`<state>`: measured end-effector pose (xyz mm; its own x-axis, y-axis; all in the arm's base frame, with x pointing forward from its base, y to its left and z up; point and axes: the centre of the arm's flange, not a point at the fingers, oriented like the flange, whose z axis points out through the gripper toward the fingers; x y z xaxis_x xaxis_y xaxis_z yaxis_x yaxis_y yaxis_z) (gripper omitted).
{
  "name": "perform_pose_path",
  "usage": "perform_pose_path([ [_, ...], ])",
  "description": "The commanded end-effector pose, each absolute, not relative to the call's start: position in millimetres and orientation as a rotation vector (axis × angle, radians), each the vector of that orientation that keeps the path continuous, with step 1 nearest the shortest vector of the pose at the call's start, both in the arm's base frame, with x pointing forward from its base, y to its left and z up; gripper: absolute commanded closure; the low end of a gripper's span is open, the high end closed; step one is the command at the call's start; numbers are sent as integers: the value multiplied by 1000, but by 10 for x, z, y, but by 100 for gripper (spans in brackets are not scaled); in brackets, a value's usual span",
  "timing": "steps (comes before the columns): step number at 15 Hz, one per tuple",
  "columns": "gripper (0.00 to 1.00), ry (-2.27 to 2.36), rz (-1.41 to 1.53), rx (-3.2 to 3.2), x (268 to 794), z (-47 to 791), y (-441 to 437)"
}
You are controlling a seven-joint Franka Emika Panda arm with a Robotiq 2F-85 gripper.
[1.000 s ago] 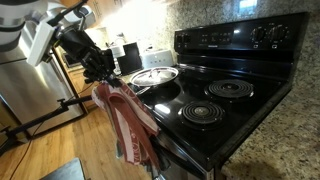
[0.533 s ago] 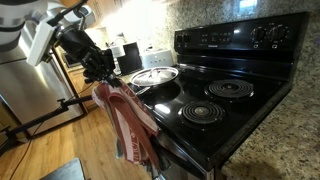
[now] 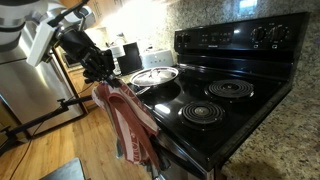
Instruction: Remove the red and pink towel from the oven door and put it on the right side of the countertop
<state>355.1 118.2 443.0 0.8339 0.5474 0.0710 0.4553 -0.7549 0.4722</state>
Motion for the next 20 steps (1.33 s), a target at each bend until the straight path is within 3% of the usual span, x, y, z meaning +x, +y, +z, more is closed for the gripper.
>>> perform_pose_path([
  [1, 99, 807, 303, 2614, 3759, 4692, 1250],
  [10, 99, 807, 527, 2700, 4770, 6026, 1174],
  [20, 99, 505, 671, 2755, 5585, 6475, 730],
])
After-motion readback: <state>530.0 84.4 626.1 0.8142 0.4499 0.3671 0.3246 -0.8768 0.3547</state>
